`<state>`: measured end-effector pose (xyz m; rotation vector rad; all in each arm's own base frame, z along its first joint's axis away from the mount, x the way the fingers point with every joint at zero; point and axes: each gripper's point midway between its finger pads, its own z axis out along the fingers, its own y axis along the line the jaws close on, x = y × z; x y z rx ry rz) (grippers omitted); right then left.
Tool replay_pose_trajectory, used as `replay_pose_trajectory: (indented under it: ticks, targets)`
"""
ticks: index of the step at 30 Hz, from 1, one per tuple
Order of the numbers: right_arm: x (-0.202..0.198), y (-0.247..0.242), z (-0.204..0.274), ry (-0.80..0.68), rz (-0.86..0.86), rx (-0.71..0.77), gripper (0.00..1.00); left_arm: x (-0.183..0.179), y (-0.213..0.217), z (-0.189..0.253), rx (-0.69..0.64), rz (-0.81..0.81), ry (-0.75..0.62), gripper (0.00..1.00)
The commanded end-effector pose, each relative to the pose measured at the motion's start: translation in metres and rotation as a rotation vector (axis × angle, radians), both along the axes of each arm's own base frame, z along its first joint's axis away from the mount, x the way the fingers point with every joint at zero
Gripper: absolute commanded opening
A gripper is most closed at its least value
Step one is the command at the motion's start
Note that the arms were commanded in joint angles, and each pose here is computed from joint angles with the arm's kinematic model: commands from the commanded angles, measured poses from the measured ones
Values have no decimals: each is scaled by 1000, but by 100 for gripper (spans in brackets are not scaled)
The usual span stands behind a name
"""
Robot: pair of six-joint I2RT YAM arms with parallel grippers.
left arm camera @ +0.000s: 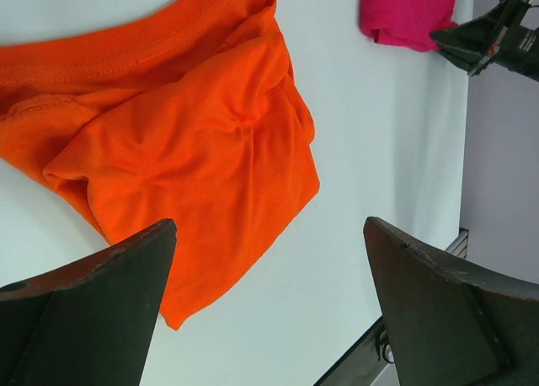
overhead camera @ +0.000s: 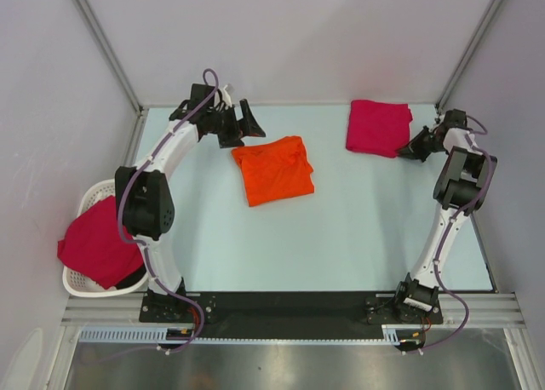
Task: Fold and stack the t-shirts
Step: Put the neatly folded tshirt into the corner of the board with both arms
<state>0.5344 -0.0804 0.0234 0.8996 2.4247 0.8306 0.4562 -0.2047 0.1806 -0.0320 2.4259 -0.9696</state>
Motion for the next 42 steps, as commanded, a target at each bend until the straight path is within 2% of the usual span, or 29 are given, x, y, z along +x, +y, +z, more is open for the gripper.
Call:
replay_pose_trajectory:
  ticks: [1, 11, 21, 25, 26, 28, 29, 30, 31, 32, 33, 34, 38, 39, 41, 42]
  targets:
    - [-75, 48, 0, 148, 169, -25, 0, -3, -8, 15, -17, -29, -49, 100]
    - [-212, 81, -3, 379, 247, -14, 0, -10, -22, 12, -14, -66, -43, 100]
    - [-287, 92, 9, 481, 256, -22, 0, -18, -29, 13, -8, -87, -48, 100]
    - [-293, 91, 11, 496, 274, -61, 1, -23, -27, 9, 1, -91, -40, 100]
    - [-291, 90, 16, 485, 280, -78, 13, -24, -27, 11, 2, -94, -46, 100]
    - [-275, 87, 46, 409, 291, -138, 23, -23, -22, 13, 26, -81, -65, 100]
    - [-267, 81, 60, 375, 280, -185, 33, -23, -19, 20, 35, -72, -83, 100]
    - [-259, 79, 75, 340, 269, -212, 39, -21, -17, 26, 44, -63, -101, 100]
    - [-244, 75, 109, 263, 254, -260, 54, -20, -14, 30, 51, -52, -113, 100]
    - [-237, 71, 124, 238, 241, -294, 60, -18, -12, 37, 50, -46, -127, 100]
    - [-234, 72, 138, 232, 231, -308, 64, -16, -11, 39, 57, -37, -131, 100]
    - [-216, 77, 162, 149, 233, -336, 70, -15, -8, 41, 65, -29, -136, 99]
    - [-164, 108, 198, -59, 254, -357, 87, -11, -2, 35, 101, -9, -132, 99]
    - [-148, 117, 200, -111, 276, -342, 88, -10, -1, 33, 111, -3, -127, 100]
    - [-127, 146, 178, -73, 339, -253, 87, -8, 3, 22, 126, 8, -95, 100]
    - [-113, 162, 175, -111, 374, -215, 87, -7, 5, 18, 135, 18, -82, 100]
